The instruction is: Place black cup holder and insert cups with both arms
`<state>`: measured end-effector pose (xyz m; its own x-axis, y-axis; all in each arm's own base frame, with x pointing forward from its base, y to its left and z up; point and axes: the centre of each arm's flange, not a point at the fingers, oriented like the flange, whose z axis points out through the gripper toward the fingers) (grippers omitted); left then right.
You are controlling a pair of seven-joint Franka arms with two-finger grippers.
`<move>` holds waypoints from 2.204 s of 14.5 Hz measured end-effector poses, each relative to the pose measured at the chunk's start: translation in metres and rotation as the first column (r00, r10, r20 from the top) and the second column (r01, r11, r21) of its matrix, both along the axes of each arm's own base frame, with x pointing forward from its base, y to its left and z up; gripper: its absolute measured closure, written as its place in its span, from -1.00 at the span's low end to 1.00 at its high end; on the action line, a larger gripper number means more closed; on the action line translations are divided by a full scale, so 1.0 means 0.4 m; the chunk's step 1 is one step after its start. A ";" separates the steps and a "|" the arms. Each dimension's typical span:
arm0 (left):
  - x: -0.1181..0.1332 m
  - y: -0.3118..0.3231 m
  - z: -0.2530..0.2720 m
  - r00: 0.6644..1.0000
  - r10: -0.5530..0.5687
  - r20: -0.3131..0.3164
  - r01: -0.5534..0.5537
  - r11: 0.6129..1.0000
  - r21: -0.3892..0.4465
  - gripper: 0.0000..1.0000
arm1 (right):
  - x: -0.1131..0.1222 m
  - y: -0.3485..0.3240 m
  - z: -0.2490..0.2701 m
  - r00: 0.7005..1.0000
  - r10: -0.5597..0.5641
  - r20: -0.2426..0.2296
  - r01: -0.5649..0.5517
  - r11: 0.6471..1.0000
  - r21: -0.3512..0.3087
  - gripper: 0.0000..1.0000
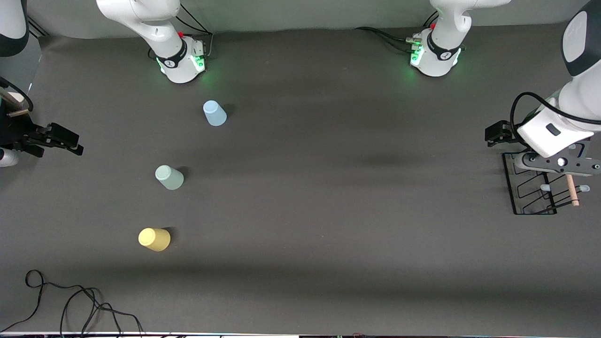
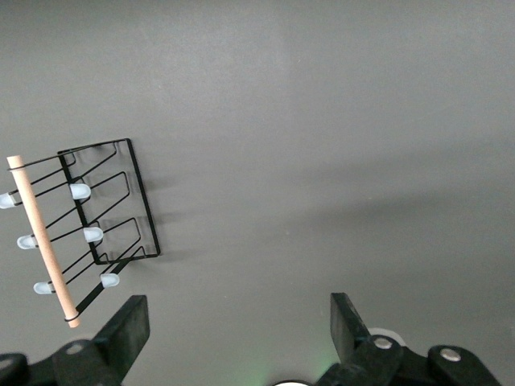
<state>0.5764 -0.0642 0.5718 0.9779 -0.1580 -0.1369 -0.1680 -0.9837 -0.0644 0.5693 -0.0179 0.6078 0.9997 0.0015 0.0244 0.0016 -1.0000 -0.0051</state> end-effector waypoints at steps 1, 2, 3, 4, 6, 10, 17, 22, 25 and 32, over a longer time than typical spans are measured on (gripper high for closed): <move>0.000 0.000 0.000 1.000 0.000 0.000 0.000 1.000 0.000 -1.00 | 0.000 0.000 0.000 1.000 0.000 0.000 0.000 1.000 0.000 -1.00; 0.000 0.000 0.000 1.000 0.000 0.000 0.000 1.000 0.000 -1.00 | 0.000 0.000 0.000 1.000 0.000 0.000 0.000 1.000 0.000 -1.00; 0.000 0.000 0.000 1.000 0.000 0.000 0.000 1.000 0.000 -1.00 | 0.000 0.000 0.000 1.000 0.000 0.000 0.000 1.000 0.000 -1.00; 0.000 0.000 0.000 1.000 0.000 -0.001 0.000 1.000 0.000 -1.00 | 0.000 0.000 0.000 1.000 0.000 0.000 0.000 1.000 0.000 -1.00; 0.000 0.000 0.000 1.000 0.000 -0.001 0.000 1.000 0.000 -1.00 | 0.000 0.000 0.001 1.000 0.000 0.001 0.000 1.000 0.000 -1.00; 0.000 0.000 0.000 1.000 0.000 -0.001 0.000 1.000 0.000 -1.00 | 0.000 0.000 0.002 1.000 0.000 0.001 0.000 1.000 0.000 -1.00; -0.001 0.001 -0.001 1.000 0.001 -0.004 -0.001 1.000 0.001 -1.00 | 0.000 0.000 0.002 1.000 0.000 0.002 0.000 1.000 0.000 -1.00; -0.006 0.003 -0.004 1.000 0.004 -0.020 -0.004 1.000 0.003 -1.00 | 0.001 0.000 0.003 1.000 0.000 0.004 0.000 1.000 0.000 -1.00; -0.006 0.006 -0.004 1.000 0.006 -0.021 -0.006 1.000 0.004 -1.00 | 0.001 0.000 0.003 1.000 0.000 0.004 0.000 1.000 0.000 -1.00; -0.006 0.007 -0.003 1.000 0.007 -0.021 -0.006 1.000 0.004 -1.00 | 0.001 0.001 0.003 1.000 0.000 0.004 0.000 1.000 0.002 -1.00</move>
